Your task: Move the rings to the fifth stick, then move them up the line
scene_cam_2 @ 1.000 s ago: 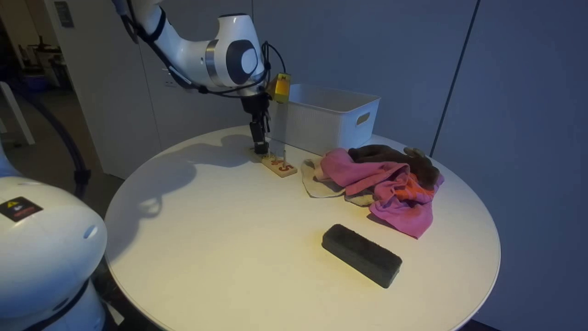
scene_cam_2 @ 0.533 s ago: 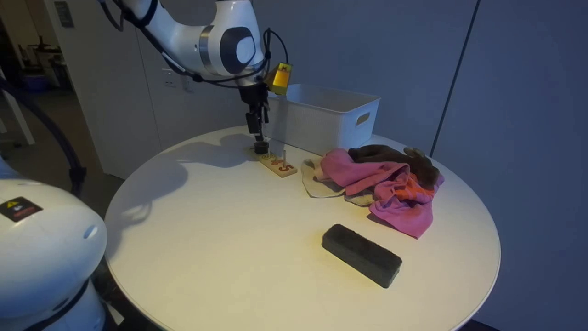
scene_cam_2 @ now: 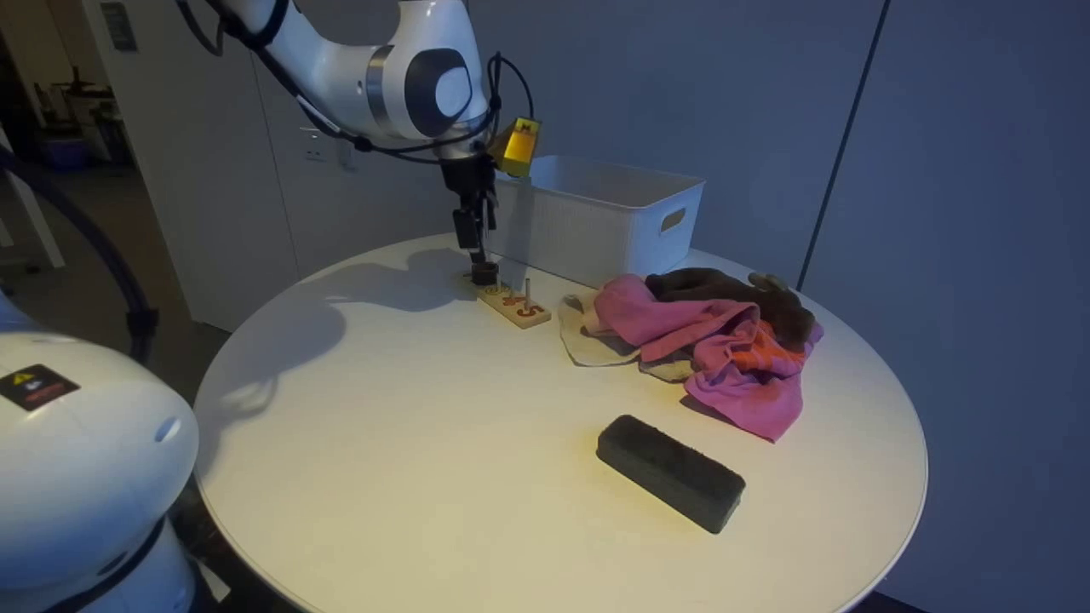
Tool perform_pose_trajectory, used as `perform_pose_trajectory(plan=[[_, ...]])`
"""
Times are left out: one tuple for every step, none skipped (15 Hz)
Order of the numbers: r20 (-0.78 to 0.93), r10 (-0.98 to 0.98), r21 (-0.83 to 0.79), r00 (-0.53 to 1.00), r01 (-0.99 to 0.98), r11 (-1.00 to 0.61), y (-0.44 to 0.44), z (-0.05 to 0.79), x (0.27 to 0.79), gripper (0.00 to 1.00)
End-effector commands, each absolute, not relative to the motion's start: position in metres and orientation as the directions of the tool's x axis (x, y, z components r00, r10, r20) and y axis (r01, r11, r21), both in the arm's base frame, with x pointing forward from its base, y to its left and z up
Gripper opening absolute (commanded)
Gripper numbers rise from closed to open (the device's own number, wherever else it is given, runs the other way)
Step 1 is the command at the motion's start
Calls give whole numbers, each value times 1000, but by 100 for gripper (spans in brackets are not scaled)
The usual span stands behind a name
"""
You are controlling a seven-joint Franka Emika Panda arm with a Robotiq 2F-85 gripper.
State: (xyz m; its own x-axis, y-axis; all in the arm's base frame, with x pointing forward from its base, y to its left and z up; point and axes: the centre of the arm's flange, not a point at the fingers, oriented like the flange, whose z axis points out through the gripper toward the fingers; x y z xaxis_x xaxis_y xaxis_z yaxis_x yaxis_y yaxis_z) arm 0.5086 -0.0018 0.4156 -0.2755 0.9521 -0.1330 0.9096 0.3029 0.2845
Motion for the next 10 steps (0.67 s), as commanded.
perform_pose_trajectory(plan=[[-108,943,274,-314,903,332,1,407,520,100],[-105,940,272,-326,899,342,2,404,520,100],[-107,937,275,-333,896,349,4,400,520,100],[-106,935,269,-337,896,354,5,397,521,100],[-106,933,264,-343,895,359,6,395,523,100],[-107,932,262,-347,894,363,6,393,525,100],[-113,931,266,-346,893,364,6,392,528,100],[-123,932,270,-340,893,361,6,391,530,100],[-125,937,280,-326,894,349,6,390,535,100],[-126,940,287,-316,896,339,6,390,538,100]])
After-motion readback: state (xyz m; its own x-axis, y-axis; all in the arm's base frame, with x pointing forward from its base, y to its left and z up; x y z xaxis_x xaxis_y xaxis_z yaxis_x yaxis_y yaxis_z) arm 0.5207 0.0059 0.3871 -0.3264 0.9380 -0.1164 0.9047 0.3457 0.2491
